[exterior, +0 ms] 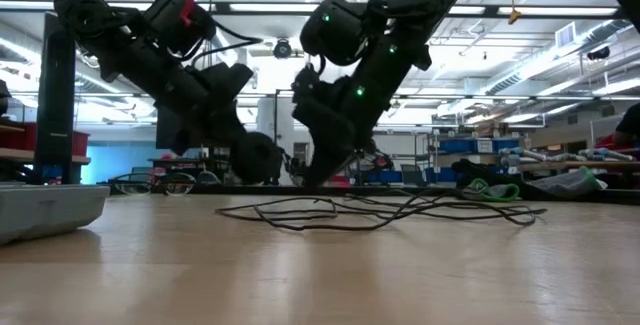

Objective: Coil cords
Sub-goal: Coil the black wire onto the black spool

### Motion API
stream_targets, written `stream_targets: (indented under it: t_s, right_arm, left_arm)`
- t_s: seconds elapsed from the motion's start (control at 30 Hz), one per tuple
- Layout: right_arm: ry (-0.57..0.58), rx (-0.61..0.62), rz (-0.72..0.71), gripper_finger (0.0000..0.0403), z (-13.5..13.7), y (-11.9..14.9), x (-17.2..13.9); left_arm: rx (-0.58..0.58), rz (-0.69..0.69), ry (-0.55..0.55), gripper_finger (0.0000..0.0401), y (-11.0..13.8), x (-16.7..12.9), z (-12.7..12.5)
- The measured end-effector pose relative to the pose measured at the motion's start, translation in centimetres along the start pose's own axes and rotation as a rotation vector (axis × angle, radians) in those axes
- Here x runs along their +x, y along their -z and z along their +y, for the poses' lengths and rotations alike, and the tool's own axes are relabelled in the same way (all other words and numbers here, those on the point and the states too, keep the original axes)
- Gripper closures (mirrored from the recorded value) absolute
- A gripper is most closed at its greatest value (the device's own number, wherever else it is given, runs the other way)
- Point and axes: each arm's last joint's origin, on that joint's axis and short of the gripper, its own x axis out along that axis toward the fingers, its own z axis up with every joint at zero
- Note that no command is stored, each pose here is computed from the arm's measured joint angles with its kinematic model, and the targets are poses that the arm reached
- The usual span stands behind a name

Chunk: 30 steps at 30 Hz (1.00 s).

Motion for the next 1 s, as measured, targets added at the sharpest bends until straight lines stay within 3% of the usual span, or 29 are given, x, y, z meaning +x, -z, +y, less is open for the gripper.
stream_targets:
  t_s: [0.33, 0.5, 0.6, 0.83, 1.0]
  right_arm:
    - [-0.084, 0.01, -0.105, 0.0402, 0.8, -1.0, -0.1]
    - [-0.032, 0.024, -0.08, 0.0402, 0.4, -0.8, -0.1]
    - [-0.07, 0.031, -0.085, 0.0402, 0.1, -1.0, 0.0]
    - [-0.172, -0.005, -0.26, 0.0403, 1.1, -2.6, -0.5]
    - [-0.183, -0.023, -0.332, 0.0403, 0.8, -3.7, -0.8]
  left_arm:
    - [-0.024, -0.059, 0.109, 0.0401, -0.8, -0.1, -0.7]
    - [-0.044, -0.058, 0.151, 0.0401, -1.0, -0.1, -0.9]
    - [-0.047, -0.062, 0.15, 0.0401, -1.0, -0.1, -0.9]
    - [-0.057, -0.117, 0.113, 0.0401, -1.3, -0.1, -0.9]
    - [-0.049, -0.102, 0.089, 0.0401, -1.1, -0.1, -0.8]
